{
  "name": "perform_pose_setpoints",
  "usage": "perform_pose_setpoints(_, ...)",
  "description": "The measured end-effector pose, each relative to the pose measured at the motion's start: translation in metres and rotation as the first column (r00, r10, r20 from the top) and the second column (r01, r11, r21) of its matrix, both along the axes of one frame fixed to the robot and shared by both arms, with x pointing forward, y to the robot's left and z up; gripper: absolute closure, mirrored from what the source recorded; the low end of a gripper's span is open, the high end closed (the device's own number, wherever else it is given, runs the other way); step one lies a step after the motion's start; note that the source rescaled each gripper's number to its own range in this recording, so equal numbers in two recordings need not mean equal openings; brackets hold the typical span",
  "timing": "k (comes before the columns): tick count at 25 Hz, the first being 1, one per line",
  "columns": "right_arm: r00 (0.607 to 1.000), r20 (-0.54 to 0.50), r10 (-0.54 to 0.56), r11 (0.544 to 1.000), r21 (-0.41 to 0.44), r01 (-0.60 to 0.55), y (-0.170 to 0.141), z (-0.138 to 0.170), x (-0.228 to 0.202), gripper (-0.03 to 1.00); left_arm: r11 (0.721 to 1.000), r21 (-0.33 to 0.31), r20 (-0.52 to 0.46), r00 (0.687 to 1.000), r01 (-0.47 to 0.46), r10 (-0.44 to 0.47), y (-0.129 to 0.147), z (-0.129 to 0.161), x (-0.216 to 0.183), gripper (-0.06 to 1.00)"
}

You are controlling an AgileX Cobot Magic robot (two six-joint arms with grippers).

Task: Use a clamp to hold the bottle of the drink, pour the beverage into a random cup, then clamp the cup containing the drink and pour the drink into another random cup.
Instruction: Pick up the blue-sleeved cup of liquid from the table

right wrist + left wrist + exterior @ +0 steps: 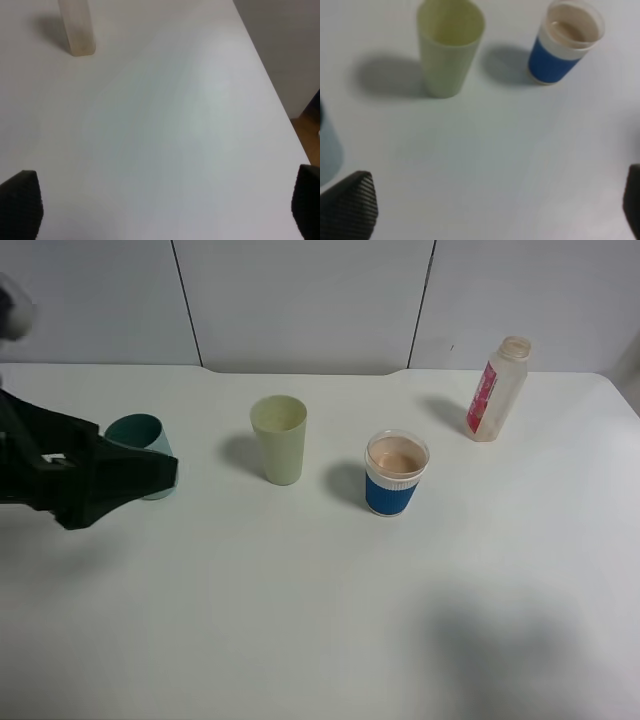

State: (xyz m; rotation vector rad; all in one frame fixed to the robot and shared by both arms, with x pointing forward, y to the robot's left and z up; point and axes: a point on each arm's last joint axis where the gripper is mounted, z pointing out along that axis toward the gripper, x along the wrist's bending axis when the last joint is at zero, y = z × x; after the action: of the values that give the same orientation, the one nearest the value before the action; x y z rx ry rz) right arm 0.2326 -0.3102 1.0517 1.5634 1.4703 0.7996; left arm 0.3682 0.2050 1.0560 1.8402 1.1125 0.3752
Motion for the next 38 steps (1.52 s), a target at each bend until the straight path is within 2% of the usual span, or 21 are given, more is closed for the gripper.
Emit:
perform_pose_setpoints(4,1.000,0.000,0.000,1.000,0.000,0.000,0.000,0.000,0.000,-0.03,1.000,0.007,-0.017,1.000,0.022,-0.022,-0.013,-0.008,0.007,-0.06)
perform_pose_setpoints(8,1.000,0.000,0.000,1.000,0.000,0.000,0.000,0.000,0.000,-0.03,0.998,0.016,-0.007,0.999,0.053,-0.053,-0.038,-0.024,0.023,-0.06)
perform_pose_setpoints(15,1.000,0.000,0.000,1.000,0.000,0.000,0.000,0.000,0.000,-0.03,0.998,0.022,0.009,0.999,0.051,-0.052,-0.050,-0.036,0.035,-0.06)
perform_pose_setpoints(19,1.000,0.000,0.000,1.000,0.000,0.000,0.000,0.000,0.000,-0.03,0.996,0.052,0.015,0.997,0.077,-0.078,-0.061,-0.047,0.040,-0.06)
perform_pose_setpoints(22,1.000,0.000,0.000,1.000,0.000,0.000,0.000,0.000,0.000,-0.03,0.992,0.055,0.081,0.990,0.110,-0.115,-0.078,-0.058,0.046,-0.06)
perform_pose_setpoints(28,1.000,0.000,0.000,1.000,0.000,0.000,0.000,0.000,0.000,-0.03,0.991,0.061,0.094,0.988,0.118,-0.123,-0.087,-0.068,0.050,-0.06)
perform_pose_setpoints(31,1.000,0.000,0.000,1.000,0.000,0.000,0.000,0.000,0.000,-0.03,0.977,0.127,0.144,0.971,0.171,-0.189,-0.098,-0.087,0.058,-0.06)
perform_pose_setpoints(35,1.000,0.000,0.000,1.000,0.000,0.000,0.000,0.000,0.000,-0.03,0.977,0.113,0.212,0.956,0.182,-0.203,-0.105,-0.093,0.064,-0.06)
perform_pose_setpoints(38,1.000,0.000,0.000,1.000,0.000,0.000,0.000,0.000,0.000,-0.03,0.977,0.109,0.226,0.953,0.183,-0.203,-0.107,-0.096,0.066,-0.06)
